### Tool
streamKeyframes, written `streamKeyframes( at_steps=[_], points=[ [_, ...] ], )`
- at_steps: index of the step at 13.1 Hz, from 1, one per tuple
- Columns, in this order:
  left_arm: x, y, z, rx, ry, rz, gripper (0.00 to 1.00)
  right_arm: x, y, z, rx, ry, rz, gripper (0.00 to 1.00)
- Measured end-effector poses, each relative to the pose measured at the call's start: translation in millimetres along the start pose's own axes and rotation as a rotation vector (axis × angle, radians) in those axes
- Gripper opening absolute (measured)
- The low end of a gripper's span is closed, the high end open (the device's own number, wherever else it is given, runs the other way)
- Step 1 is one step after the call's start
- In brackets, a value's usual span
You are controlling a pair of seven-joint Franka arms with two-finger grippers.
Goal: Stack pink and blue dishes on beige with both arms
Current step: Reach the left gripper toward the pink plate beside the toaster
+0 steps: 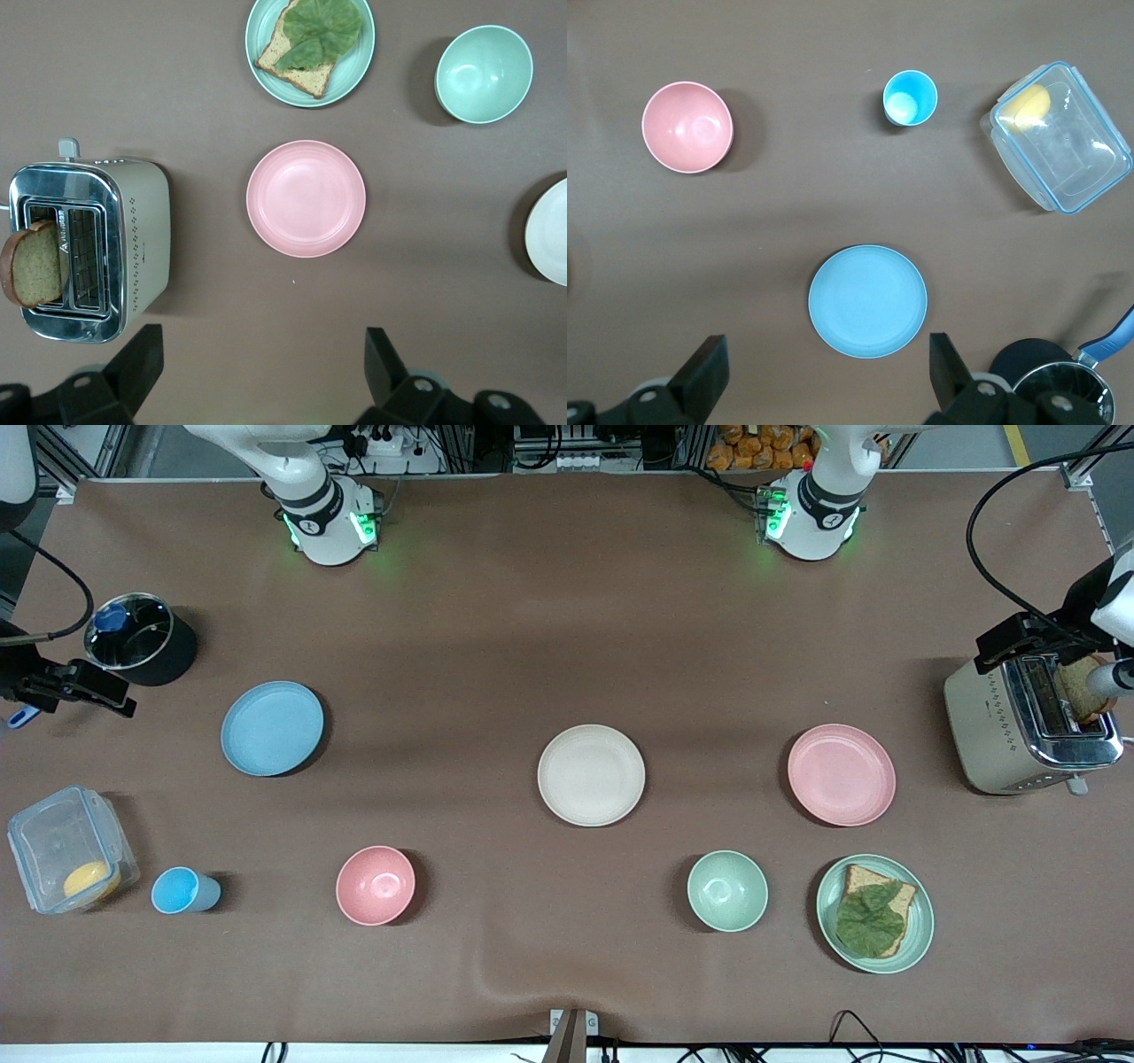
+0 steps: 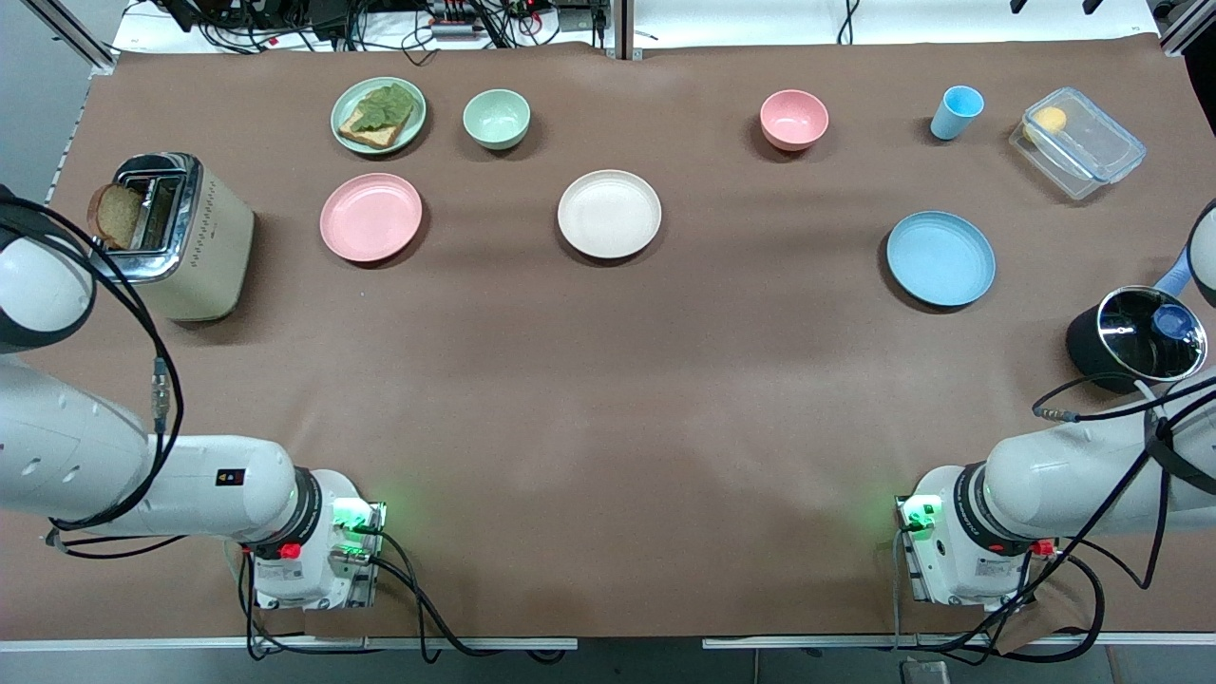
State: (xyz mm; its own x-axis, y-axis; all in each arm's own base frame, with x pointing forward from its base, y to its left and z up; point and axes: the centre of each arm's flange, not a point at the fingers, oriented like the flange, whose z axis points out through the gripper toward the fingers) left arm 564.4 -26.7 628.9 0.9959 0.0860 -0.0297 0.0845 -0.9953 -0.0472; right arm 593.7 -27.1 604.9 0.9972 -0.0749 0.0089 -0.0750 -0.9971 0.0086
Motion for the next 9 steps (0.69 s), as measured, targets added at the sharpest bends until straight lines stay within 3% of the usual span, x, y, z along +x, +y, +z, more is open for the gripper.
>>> streamKeyframes(
  at_steps=[4,9],
  points=[
    [1,0,2,0.001,-0.005,0.000,1.00,0,0,0,0.000,0.000,0.000,1.00],
    [15,2,32,0.006,-0.059,0.002,1.00,0,0,0,0.000,-0.001,-0.001,1.00]
  ],
)
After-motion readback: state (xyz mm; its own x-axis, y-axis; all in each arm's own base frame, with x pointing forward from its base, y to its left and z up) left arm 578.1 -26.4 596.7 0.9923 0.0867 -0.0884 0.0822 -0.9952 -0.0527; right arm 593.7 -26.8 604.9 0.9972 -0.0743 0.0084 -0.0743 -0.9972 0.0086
